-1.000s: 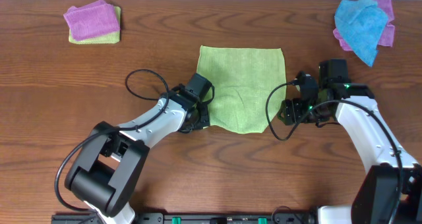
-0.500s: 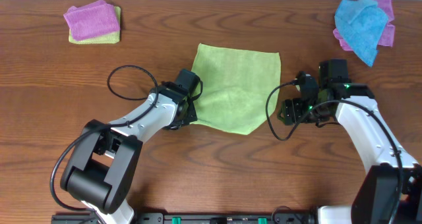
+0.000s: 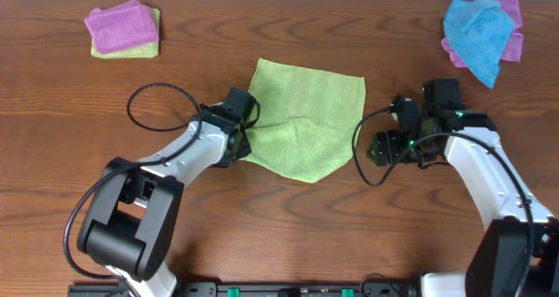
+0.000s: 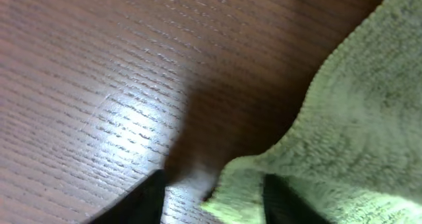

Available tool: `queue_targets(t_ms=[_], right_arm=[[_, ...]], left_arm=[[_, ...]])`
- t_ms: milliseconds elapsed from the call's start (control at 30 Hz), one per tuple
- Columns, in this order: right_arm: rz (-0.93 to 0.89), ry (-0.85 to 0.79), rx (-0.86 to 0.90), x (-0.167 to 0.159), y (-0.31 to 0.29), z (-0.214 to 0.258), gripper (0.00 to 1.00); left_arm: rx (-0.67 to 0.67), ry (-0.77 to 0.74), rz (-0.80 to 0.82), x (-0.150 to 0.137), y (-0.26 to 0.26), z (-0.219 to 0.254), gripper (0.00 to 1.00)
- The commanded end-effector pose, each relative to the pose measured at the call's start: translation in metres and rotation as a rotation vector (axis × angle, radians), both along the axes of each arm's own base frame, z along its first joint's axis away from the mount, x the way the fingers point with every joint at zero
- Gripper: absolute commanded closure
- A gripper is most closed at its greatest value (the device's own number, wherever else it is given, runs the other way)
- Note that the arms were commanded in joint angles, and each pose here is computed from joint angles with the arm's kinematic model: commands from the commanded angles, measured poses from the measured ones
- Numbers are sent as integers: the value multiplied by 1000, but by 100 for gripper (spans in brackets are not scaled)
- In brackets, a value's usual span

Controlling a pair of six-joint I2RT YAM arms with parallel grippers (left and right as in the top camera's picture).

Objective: Fold the cloth

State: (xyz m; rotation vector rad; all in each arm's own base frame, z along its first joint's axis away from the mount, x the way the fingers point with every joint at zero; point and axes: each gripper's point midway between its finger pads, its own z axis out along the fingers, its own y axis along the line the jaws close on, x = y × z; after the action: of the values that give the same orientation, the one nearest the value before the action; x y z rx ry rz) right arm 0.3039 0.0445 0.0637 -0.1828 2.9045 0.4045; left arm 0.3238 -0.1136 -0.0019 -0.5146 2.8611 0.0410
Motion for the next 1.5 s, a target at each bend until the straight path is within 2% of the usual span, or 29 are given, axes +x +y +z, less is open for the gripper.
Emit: queue_targets(t_ms=[0,67,167,267,367,433,467,500,600,633,667,867,1067,1333,1467], right_arm=[[-3,2,7,-1,-1,-1,16],[-3,2,7,-1,-1,-1,17],[-3,2,7,-1,-1,-1,16],[-3,1,7,0,-1,-1,16],[-2,-6,14,1,0,0,17],[-1,-9,17,2,1,0,19],[-1,-9,17,2,1,0,20],[-1,-10,17,2,0,0,20],[-1,-19,17,4,0,0,21],[-1,-21,17,5,0,1,20],[-1,-24,17,5,0,1,20],[-1,-43,16,10,0,2,22],[-1,-50,12,12,0,2,30],[-2,-50,12,11,0,2,30],[-2,-50,12,11,0,2,30]], left_arm=[[6,-45,9,17,-1,10,44],[-4,-78,-12,28,-6,21,38],[-24,-149,-62,51,-17,47,21],[-36,-234,-119,76,-27,75,17],[-66,-364,-157,105,-40,98,17],[-111,-437,-157,121,-47,106,26],[-133,-457,-158,127,-50,108,37],[-160,-475,-160,133,-53,109,53],[-203,-530,-143,150,-52,112,78],[-209,-546,-133,155,-51,112,80],[-228,-573,-133,164,-51,112,94],[-346,-622,-218,184,-76,97,95],[-449,-537,-279,176,-98,59,94],[-466,-475,-289,170,-101,33,94],[-426,-482,-317,171,-99,30,94]])
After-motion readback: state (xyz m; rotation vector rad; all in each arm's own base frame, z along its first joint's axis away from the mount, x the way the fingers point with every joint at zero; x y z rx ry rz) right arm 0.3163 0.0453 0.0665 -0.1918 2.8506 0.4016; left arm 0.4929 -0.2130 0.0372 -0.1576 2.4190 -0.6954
